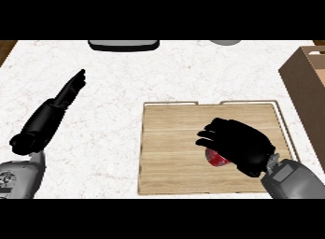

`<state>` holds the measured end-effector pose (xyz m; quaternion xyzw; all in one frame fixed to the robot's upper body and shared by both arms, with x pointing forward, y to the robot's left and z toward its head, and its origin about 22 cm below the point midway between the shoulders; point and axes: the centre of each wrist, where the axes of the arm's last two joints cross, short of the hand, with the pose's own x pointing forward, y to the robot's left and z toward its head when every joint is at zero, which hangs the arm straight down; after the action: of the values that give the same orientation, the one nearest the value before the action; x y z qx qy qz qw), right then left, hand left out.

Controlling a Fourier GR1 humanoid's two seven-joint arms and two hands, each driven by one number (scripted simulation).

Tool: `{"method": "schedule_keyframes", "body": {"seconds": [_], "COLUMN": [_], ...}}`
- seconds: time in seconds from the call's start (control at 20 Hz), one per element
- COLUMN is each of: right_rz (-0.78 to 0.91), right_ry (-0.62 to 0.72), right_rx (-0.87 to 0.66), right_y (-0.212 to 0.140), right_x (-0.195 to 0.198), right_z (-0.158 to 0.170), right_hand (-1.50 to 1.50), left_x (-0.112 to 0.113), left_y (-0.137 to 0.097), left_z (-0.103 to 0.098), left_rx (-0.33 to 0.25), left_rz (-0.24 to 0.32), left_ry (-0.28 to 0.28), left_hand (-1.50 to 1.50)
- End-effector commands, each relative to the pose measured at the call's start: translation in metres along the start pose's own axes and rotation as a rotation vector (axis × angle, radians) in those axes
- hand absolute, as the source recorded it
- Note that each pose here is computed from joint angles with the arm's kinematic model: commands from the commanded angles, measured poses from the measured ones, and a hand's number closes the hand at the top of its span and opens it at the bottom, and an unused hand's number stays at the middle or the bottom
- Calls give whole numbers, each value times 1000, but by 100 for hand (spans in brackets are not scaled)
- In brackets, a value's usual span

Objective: Pick the can from the tray and place it in the cardboard box

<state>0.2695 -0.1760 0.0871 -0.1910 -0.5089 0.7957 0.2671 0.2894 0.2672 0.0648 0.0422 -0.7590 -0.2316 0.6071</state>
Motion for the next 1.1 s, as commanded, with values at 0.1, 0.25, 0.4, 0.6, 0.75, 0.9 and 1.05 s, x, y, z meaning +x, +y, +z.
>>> {"method": "schedule_keyframes", "body": {"seconds": [0.1, 0.25, 0.4, 0.6, 0.75, 0.9, 1.05], "right_rz": [41, 70, 87, -120, -346, -470, -453], "right_ry": [-112, -153, -156, 187, 574, 837, 997], "right_rx": [-90, -159, -204, -259, -276, -361, -466], "right_y": [19, 7, 20, 8, 26, 15, -24], "right_x": [-5, 4, 7, -35, -75, -95, -112], "right_z": [-17, 4, -26, -24, -10, -10, -25], "right_hand": [150, 150, 150, 150, 150, 150, 150], "left_x": [3, 8, -7, 1, 5, 7, 12], "left_y": [-6, -6, -7, 9, 8, 3, 0], "left_z": [7, -6, 6, 2, 0, -2, -7], "left_rx": [2, 0, -4, 9, 11, -10, -32], "left_rz": [-2, 6, 4, 3, -16, -1, 0], "left_ry": [8, 1, 5, 9, -8, -29, -33], "left_hand": [0, 0, 0, 0, 0, 0, 0]}}
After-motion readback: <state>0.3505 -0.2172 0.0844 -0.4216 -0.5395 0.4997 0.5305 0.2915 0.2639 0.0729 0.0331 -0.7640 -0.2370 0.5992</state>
